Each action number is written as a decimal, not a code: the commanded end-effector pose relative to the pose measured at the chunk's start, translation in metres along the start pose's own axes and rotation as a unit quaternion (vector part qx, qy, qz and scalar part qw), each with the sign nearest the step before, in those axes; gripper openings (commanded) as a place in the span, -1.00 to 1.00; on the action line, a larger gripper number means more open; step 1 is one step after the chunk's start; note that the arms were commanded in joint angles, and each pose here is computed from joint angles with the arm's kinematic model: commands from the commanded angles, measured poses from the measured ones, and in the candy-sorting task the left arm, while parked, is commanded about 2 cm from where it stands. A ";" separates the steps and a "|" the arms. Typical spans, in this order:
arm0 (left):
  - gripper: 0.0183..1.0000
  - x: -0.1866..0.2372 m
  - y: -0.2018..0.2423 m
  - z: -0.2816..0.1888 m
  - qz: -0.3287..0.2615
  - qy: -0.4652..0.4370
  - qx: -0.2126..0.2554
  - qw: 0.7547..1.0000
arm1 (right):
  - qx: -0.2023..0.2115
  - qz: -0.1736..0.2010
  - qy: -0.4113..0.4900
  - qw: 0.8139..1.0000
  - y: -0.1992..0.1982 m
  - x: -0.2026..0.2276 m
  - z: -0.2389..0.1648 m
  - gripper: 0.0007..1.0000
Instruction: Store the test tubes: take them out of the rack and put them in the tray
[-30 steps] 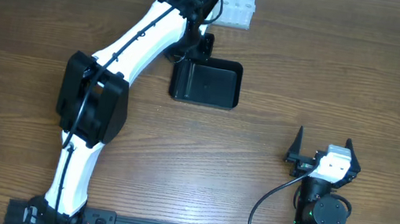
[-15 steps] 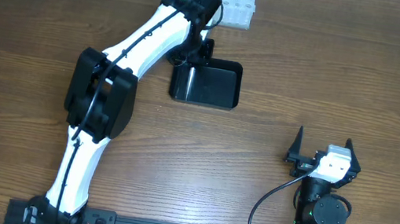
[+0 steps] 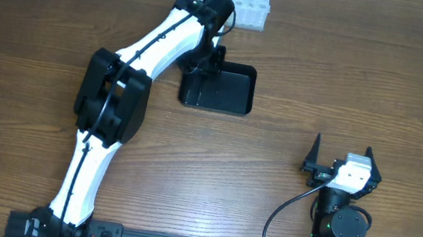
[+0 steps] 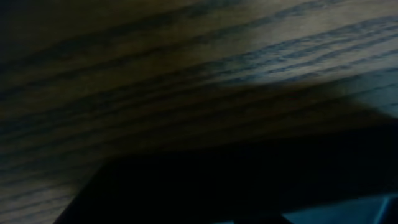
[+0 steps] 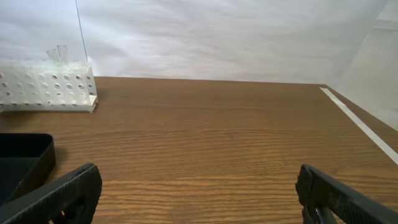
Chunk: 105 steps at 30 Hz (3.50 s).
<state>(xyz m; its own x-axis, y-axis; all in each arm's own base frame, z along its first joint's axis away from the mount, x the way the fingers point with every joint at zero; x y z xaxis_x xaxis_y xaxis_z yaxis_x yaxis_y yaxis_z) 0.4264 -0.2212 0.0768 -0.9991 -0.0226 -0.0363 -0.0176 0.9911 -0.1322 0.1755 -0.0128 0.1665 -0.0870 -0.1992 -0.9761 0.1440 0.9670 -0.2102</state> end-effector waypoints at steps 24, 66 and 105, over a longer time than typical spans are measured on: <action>0.99 0.072 0.034 -0.309 -0.011 -0.341 0.038 0.939 | 0.001 0.001 0.001 1.000 0.000 0.002 0.000 0.99; 1.00 0.240 0.208 -0.220 -0.106 -0.791 0.140 0.586 | 0.001 0.001 0.001 1.000 0.000 0.002 0.000 0.99; 1.00 0.242 0.216 -0.124 -0.074 -0.667 0.052 0.739 | 0.001 0.001 0.001 1.000 0.000 0.002 0.000 0.98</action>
<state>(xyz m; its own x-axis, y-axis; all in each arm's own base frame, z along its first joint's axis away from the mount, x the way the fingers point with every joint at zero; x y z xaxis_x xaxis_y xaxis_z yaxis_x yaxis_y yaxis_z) 0.1764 0.0063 0.1634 -0.0527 -0.3254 -0.9441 -0.0700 0.9443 -0.3216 0.1756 -0.0125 0.1664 -0.0869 -0.2001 -0.9759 0.1409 0.9673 -0.2108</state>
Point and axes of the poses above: each gripper's point midway between its finger pads, its own z axis out along the fingers, its own y axis along the line the jaws close on, x = y × z, the point moved 7 cm from there along -z, back along the fingers, and after that the axes turned 7 degrees about -z, right-handed, at the moved point
